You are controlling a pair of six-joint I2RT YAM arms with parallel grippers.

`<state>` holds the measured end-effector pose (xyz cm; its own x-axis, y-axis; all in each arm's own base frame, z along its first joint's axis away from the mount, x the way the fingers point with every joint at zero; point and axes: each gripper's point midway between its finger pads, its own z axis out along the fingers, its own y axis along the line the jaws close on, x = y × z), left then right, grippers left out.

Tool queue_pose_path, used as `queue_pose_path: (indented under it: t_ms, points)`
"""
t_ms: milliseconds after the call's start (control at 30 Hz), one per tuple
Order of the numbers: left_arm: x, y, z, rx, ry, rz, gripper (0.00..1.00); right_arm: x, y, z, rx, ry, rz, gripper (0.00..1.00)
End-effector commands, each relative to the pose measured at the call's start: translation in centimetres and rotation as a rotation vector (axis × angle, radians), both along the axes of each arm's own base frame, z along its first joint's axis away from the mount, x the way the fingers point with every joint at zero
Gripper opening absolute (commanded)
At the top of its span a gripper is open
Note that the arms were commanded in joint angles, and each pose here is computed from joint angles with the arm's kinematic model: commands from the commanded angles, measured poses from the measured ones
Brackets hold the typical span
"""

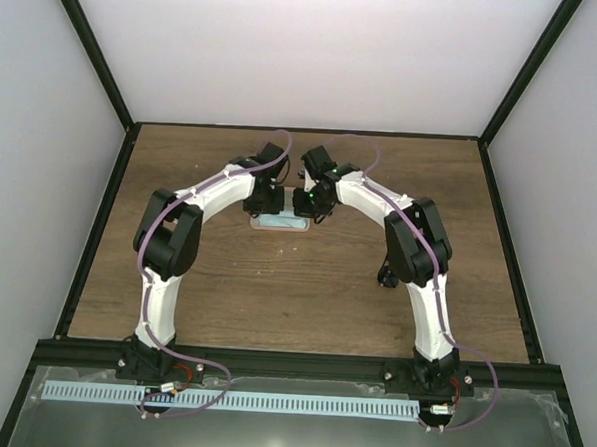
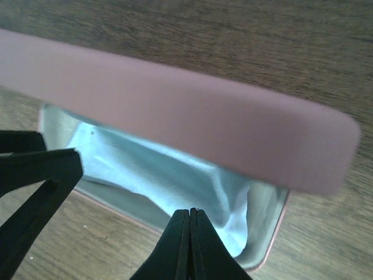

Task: Organize the sunglasses
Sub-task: Adjust the glasses cleaning cloth in the sunglasses case.

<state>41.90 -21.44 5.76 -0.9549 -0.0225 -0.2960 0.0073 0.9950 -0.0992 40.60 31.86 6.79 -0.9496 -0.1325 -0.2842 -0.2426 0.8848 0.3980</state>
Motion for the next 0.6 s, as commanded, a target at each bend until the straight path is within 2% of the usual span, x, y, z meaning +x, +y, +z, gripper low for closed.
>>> queue_pose_path:
  t_ms: [0,300,567]
  points:
    - [0.0,-0.9,0.2,-0.061,0.020,0.001,0.31,-0.1,0.4,-2.3,-0.011,0.034,-0.001,0.01]
    - [0.2,-1.4,-1.5,-0.072,0.044,0.004,0.31,-0.1,-0.3,-3.5,-0.057,0.039,-0.003,0.01]
    - [-0.9,-0.8,-4.5,-0.040,0.090,-0.002,0.31,0.3,-0.1,1.2,-0.003,-0.044,-0.015,0.02]
